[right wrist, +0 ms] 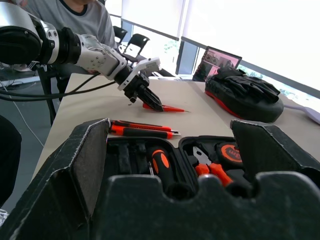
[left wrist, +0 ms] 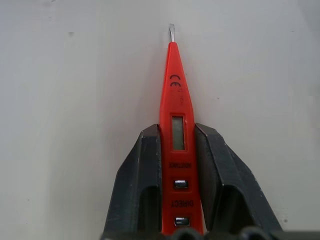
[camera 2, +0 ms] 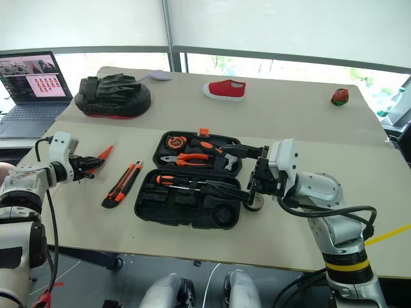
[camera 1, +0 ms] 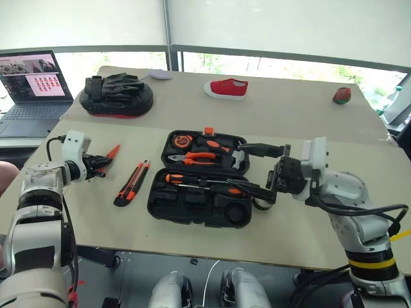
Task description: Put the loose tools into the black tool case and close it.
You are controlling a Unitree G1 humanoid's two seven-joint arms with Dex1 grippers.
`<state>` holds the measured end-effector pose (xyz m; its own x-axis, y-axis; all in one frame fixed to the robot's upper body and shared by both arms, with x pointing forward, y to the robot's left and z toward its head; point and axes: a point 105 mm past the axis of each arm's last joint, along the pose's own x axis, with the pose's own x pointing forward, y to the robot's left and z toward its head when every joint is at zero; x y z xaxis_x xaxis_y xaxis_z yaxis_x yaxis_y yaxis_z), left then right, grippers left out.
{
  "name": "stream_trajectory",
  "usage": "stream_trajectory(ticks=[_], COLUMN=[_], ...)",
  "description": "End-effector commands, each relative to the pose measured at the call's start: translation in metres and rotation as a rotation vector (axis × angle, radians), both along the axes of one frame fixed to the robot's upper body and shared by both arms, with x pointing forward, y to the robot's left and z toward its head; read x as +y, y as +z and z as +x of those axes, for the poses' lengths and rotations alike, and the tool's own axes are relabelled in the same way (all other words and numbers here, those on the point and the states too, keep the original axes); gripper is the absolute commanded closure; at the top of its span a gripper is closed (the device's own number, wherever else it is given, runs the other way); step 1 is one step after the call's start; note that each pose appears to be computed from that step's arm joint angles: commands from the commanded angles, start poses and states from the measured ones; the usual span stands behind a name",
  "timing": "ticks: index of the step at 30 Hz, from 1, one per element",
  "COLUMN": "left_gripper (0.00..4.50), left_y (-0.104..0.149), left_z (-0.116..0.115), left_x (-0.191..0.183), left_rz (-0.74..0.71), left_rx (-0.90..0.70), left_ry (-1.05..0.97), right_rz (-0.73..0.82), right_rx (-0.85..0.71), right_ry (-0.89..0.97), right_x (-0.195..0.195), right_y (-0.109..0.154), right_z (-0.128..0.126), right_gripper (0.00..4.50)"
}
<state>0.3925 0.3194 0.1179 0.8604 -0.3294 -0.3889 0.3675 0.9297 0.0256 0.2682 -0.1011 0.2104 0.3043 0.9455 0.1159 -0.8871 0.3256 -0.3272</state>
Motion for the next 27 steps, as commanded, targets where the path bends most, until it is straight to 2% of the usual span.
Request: stream_trajectory(ticks=[1, 4, 6, 10, 12, 17, 22, 27], left_gripper=[4.03, 4.03, 4.03, 4.03, 4.03, 4.03, 4.03, 4.03], left_y=[0.060, 0.084, 0.086, 0.067, 0.047, 0.020, 0.015, 0.021], left_z=[-0.005, -0.025, -0.043, -0.072, -0.082, -0.092, -0.083, -0.073], left_x=[-0.038, -0.084, -0.109, -0.145, -0.156, -0.171, -0.173, -0.175], left_rz=[0.119, 0.138, 0.148, 0.210, 0.271, 0.356, 0.413, 0.388], left_rx=[-0.190, -0.250, -0.241, -0.137, -0.047, 0.016, 0.027, -0.005], left_ry=[-0.377, -0.680, -0.848, -1.062, -1.137, -1.203, -1.167, -1.124], right_rz=[-0.064, -0.156, -0.189, -0.236, -0.246, -0.221, -0.230, -0.214], right_rx=[-0.018, -0.009, 0.017, 0.053, 0.067, 0.031, 0.039, 0.049], right_ry=[-0.025, -0.038, -0.035, -0.019, -0.023, -0.047, -0.058, -0.054], right_x=[-0.018, -0.035, -0.041, -0.047, -0.047, -0.046, -0.048, -0.045], right_y=[0.000, -0.011, -0.015, -0.020, -0.024, -0.019, -0.020, -0.021], right_z=[-0.004, -0.006, -0.008, -0.014, -0.015, -0.015, -0.018, -0.020], right_gripper=[0.00, 0.00, 0.00, 0.00, 0.00, 0.00, 0.00, 0.00])
